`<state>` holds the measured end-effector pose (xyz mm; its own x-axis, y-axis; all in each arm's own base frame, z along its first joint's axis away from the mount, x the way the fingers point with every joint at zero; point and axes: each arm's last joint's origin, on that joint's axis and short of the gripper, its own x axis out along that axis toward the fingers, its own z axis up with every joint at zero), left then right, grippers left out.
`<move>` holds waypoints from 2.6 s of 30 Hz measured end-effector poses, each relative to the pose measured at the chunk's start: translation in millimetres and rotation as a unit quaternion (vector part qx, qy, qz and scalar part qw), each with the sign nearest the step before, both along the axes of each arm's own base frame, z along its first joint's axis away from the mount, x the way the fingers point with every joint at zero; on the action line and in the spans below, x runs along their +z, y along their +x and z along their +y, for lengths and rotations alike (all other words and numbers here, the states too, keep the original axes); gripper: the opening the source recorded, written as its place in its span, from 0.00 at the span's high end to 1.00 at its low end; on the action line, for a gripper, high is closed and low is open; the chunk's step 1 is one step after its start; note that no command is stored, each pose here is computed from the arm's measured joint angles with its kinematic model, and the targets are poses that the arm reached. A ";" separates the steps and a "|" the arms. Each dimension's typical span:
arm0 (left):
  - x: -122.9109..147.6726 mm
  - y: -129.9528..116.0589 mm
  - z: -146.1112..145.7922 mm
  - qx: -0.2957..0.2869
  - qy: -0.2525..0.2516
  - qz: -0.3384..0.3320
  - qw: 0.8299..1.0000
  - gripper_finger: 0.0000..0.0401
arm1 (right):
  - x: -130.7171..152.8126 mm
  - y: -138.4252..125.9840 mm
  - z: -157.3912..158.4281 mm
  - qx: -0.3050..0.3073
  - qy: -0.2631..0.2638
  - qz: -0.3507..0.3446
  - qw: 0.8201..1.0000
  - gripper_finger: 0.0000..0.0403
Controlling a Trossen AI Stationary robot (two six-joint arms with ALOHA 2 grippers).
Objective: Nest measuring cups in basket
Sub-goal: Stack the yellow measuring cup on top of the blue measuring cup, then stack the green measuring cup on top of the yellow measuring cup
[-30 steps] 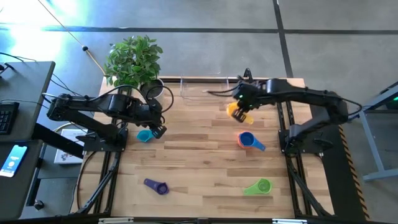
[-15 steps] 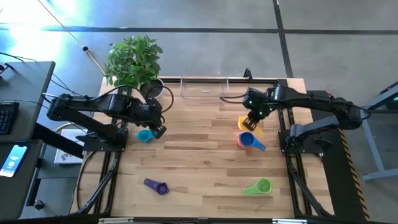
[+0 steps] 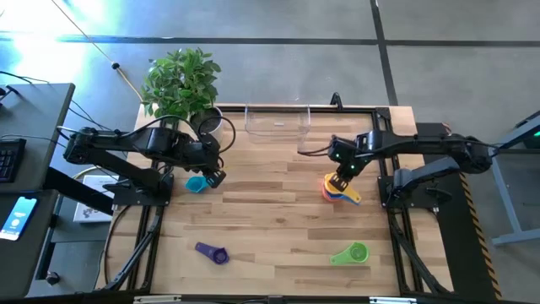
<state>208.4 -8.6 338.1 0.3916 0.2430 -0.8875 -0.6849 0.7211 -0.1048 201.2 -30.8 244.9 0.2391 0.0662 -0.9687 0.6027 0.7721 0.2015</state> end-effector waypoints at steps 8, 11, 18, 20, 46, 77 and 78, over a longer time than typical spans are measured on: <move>0.1 0.1 0.0 0.000 0.000 -0.001 1.000 0.68 | -12.4 -2.0 3.1 0.014 0.000 0.008 1.000 1.00; 0.1 0.3 -0.1 0.000 0.000 -0.002 1.000 0.68 | -13.9 -1.1 3.0 0.034 -0.004 0.009 0.999 1.00; 0.3 0.4 -0.1 0.000 0.000 -0.003 1.000 0.68 | -22.0 5.1 1.2 0.060 -0.007 0.023 0.998 1.00; 0.1 0.6 -0.1 0.000 0.000 -0.003 1.000 0.68 | -26.7 8.2 0.7 0.065 -0.006 0.034 0.997 1.00; 0.2 0.4 -0.1 0.000 0.000 -0.002 1.000 0.68 | -35.5 13.7 -1.3 0.065 -0.024 0.057 0.996 0.82; 0.2 0.6 -0.2 -0.128 0.054 0.031 0.990 0.68 | 23.2 29.9 98.0 -0.225 0.088 0.002 0.970 0.81; 0.2 0.6 -0.2 -0.134 0.057 0.033 0.989 0.68 | 23.2 28.2 104.1 -0.242 0.094 0.005 0.966 0.81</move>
